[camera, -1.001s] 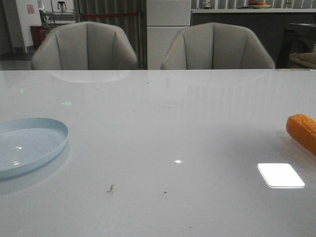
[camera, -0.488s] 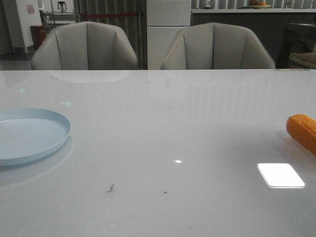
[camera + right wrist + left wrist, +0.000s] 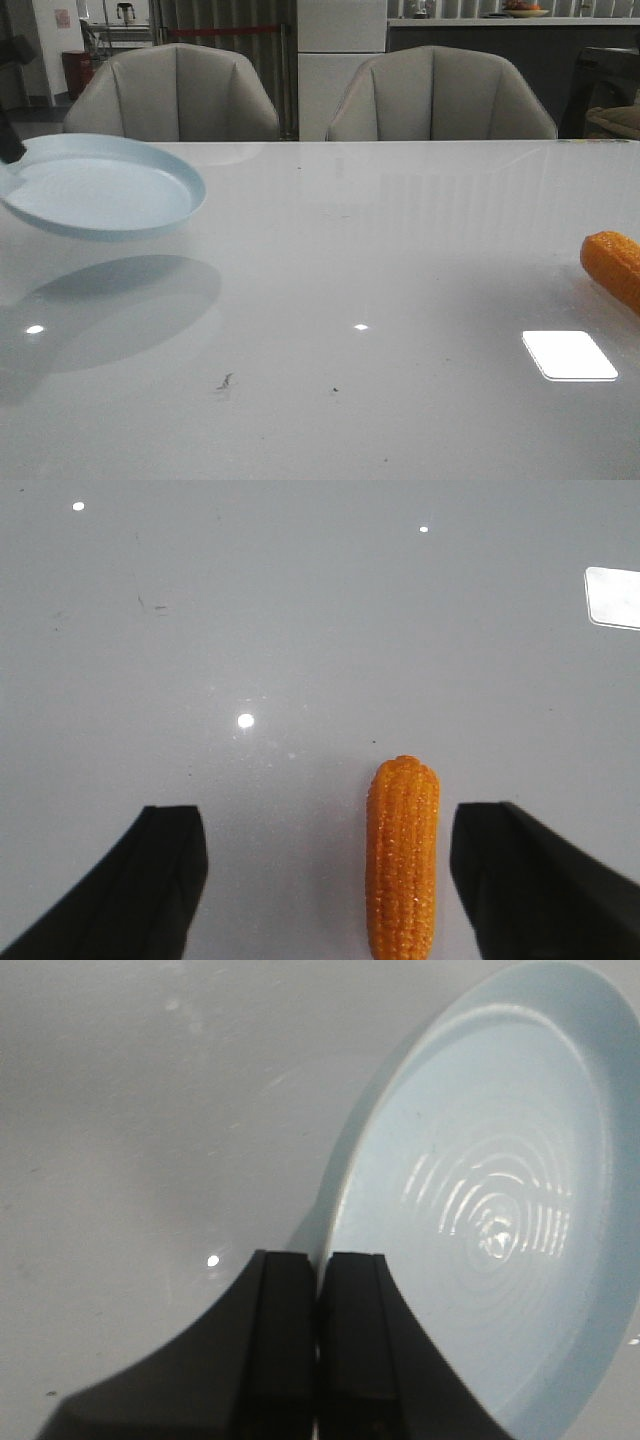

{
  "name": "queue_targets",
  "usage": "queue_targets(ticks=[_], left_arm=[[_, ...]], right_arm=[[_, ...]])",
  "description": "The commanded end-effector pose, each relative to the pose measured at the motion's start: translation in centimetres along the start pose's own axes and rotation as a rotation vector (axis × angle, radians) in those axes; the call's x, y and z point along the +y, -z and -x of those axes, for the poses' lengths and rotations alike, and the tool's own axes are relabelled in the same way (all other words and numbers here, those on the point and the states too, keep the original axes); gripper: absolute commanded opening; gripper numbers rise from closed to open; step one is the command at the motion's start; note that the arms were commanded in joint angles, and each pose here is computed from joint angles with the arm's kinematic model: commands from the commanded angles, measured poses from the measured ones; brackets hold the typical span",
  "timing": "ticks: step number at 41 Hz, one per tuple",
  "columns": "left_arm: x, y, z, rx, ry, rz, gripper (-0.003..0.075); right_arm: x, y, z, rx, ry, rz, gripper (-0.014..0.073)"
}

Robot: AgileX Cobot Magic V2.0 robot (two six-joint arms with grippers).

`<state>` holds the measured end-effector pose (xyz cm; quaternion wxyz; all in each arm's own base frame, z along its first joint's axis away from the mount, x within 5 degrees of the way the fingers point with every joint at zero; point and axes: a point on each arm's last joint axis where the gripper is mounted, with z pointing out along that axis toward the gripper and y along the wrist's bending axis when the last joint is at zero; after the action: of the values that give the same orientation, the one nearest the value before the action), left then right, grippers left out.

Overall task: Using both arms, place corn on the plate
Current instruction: 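Hook the plate rim with the left gripper and drag it toward the table center, then release the plate and lift the left gripper away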

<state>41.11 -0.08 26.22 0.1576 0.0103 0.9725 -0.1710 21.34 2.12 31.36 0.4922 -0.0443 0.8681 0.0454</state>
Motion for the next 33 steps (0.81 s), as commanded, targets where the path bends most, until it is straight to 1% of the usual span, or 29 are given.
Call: queue_targets(ticks=[1,7,11,15,18,20,24,27,33], left_arm=[[-4.1,3.2,1.0,-0.102,-0.057,-0.117,0.0089],[-8.6,2.6,0.8,-0.093,-0.140,-0.189,0.0089],[-11.8,1.7,0.3,-0.096,-0.206,-0.214,0.0089],[-14.5,0.9,-0.2,-0.109,-0.244,-0.233,0.0089],[-15.8,0.1,-0.5,-0.101,-0.249,-0.237,0.0089],[-16.4,-0.5,-0.8,-0.085,-0.254,-0.241,0.0089],[-17.2,-2.6,-1.4,-0.012,-0.269,-0.244,0.0089],[-17.2,-4.7,-1.9,0.061,-0.272,-0.238,0.0089],[-17.0,-7.9,-2.4,0.145,-0.271,-0.221,0.0089]], right_arm=[[0.0,0.7,1.8,-0.113,0.001,-0.008,0.0607],[0.0,0.7,1.8,-0.114,0.001,-0.008,0.0607],[0.0,0.7,1.8,-0.114,0.001,-0.008,0.0607],[0.0,0.7,1.8,-0.114,0.001,-0.008,0.0607],[0.0,0.7,1.8,-0.113,0.001,-0.008,0.0607],[0.0,0.7,1.8,-0.113,0.001,-0.008,0.0607],[0.0,0.7,1.8,-0.113,0.001,-0.008,0.0607],[0.0,0.7,1.8,-0.113,0.001,-0.008,0.0607],[0.0,0.7,1.8,-0.111,0.001,-0.007,0.0607]])
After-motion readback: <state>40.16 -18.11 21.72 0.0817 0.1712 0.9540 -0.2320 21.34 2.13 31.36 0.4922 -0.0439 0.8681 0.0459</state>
